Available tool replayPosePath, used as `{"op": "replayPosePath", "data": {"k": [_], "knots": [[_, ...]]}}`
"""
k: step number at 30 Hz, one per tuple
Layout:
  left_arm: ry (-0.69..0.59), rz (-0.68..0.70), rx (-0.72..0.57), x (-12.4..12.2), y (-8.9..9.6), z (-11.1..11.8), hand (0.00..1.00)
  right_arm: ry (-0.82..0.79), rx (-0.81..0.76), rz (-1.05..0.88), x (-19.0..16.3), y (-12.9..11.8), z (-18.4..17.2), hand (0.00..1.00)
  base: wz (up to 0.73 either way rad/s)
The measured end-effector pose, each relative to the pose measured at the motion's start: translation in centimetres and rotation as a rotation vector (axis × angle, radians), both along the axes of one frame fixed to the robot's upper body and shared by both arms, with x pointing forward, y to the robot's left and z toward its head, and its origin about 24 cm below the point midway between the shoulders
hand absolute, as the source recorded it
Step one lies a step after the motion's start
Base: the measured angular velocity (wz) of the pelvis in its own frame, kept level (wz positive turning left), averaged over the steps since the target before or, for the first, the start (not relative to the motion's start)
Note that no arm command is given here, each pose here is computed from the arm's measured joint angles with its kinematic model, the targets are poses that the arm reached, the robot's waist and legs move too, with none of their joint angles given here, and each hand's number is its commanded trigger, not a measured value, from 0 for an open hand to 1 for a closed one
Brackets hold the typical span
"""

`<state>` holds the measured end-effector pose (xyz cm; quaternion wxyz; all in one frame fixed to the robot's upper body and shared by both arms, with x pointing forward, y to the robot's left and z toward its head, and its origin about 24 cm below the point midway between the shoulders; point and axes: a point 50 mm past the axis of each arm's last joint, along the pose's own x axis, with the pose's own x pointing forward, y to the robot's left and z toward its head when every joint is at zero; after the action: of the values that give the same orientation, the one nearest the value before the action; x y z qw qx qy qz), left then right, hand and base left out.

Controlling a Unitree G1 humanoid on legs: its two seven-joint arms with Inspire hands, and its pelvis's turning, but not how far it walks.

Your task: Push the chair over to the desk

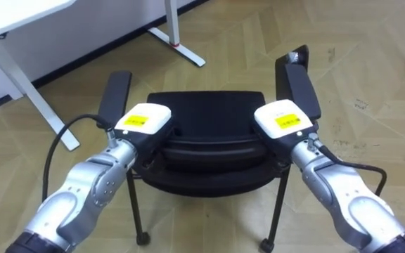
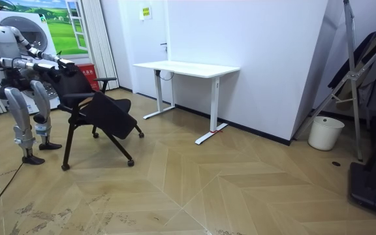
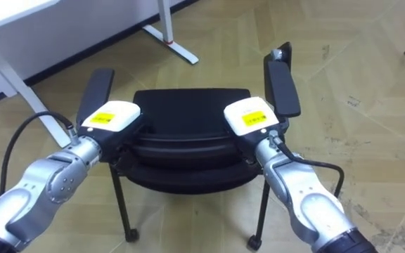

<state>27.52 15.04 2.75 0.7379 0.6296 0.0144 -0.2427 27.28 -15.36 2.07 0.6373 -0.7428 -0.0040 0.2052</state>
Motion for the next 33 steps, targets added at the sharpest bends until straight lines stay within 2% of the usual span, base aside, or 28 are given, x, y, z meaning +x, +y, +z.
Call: {"op": "replayPosePath", "data": {"k": [9,17,22,29,33], "knots": [[-0.002,0.0,0.007,0.1,0.1,0.0,1.0,-0.016,0.005,0.007,0.0,0.0,-0.1,1.0,0.03],[-0.004,-0.017,0.019,2.1,-0.4,-0.3,1.0,-0.017,0.011,-0.014,1.6,-0.7,-0.7,1.0,0.18],[-0.015,0.0,0.031,3.2,-0.2,-0.1,1.0,-0.038,0.025,-0.008,2.9,-0.3,-0.5,1.0,0.19],[-0.002,0.032,0.002,2.7,-0.7,-2.0,1.0,-0.02,0.062,-0.017,2.4,-0.8,-2.3,1.0,0.18],[-0.019,0.027,-0.021,2.8,-0.9,-1.8,1.0,-0.065,0.064,-0.014,2.5,-1.3,-2.0,1.0,-0.16]]}}
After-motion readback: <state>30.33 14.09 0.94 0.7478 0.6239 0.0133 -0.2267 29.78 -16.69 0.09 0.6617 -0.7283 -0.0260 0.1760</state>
